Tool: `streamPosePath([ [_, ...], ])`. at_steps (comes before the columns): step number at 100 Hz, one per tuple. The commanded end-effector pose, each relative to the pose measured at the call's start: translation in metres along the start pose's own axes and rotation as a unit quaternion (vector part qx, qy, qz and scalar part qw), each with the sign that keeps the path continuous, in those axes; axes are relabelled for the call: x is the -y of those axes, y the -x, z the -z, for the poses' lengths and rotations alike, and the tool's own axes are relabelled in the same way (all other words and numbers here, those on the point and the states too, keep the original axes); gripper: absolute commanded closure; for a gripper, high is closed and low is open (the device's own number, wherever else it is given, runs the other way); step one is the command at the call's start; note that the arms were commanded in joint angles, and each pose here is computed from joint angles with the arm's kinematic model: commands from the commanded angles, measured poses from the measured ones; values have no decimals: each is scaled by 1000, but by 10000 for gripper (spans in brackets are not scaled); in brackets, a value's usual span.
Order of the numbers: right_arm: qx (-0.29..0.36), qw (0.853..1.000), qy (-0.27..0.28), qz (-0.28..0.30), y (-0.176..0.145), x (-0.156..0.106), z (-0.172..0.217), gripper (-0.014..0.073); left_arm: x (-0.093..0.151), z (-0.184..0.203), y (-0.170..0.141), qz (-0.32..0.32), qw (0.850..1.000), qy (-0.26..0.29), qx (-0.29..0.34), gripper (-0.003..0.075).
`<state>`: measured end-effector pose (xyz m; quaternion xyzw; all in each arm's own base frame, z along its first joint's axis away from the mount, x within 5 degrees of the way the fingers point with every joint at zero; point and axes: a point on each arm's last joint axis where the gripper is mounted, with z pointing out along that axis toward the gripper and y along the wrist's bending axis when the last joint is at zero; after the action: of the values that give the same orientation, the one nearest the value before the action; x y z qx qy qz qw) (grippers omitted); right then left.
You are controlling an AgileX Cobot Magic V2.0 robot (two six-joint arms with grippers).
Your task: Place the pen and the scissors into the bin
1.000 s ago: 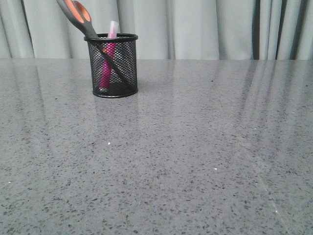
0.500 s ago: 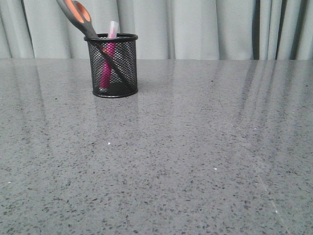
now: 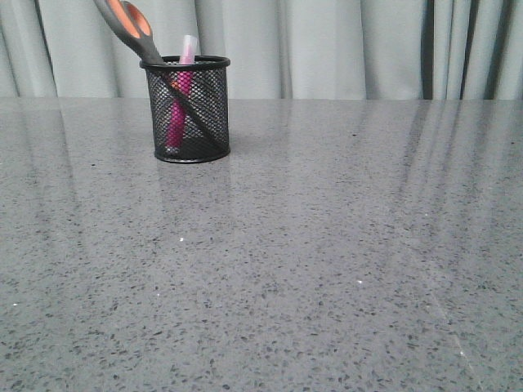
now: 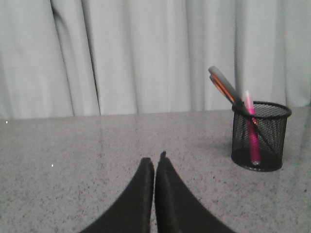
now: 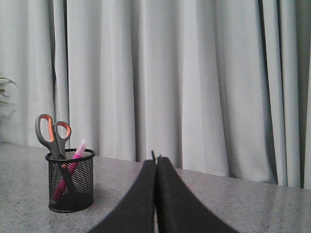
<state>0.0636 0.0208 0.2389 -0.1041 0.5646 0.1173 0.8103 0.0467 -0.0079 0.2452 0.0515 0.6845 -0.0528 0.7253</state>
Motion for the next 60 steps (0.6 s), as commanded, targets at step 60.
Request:
streamPosePath([
  [60,32,999,-7,6,6,1,-1,671,-2,-5,-41,44,999,9,8,742],
])
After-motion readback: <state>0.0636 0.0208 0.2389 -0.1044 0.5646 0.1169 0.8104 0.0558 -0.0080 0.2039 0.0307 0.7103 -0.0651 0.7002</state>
